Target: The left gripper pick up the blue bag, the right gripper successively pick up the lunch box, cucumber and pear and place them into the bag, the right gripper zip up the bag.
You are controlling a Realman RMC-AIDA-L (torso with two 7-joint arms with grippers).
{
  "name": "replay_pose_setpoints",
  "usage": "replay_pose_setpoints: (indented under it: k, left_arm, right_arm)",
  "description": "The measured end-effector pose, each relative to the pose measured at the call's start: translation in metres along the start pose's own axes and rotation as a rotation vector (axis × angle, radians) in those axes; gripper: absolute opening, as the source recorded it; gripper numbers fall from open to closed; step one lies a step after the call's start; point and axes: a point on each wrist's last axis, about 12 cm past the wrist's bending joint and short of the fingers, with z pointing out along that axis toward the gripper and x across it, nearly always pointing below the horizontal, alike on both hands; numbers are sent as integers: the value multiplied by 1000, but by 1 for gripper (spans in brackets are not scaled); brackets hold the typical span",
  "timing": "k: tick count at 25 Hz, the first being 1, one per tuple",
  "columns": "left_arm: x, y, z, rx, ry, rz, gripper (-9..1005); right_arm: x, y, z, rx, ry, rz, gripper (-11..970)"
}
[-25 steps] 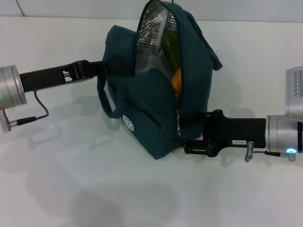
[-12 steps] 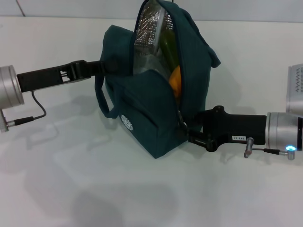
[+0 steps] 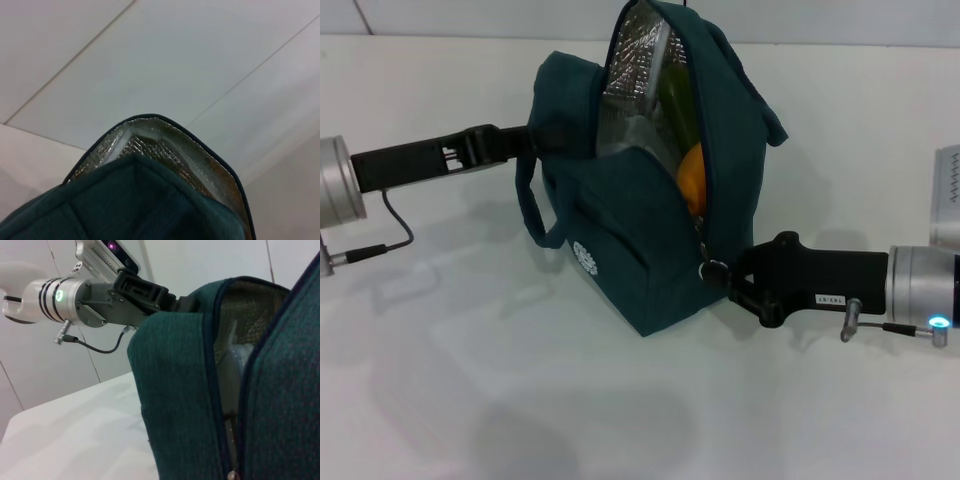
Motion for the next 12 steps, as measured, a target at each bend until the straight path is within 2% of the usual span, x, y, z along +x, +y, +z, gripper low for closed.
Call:
replay_pose_setpoints:
  k: [2,12]
  left_arm:
    - [0,0,-1,-1,-4,-1,42]
    - [1,1,-3,-5,-7,-4,42]
  right_arm:
    - [1,1,-2,-3,2,6,14]
    - [9,5,-13,-4,-22,34,14]
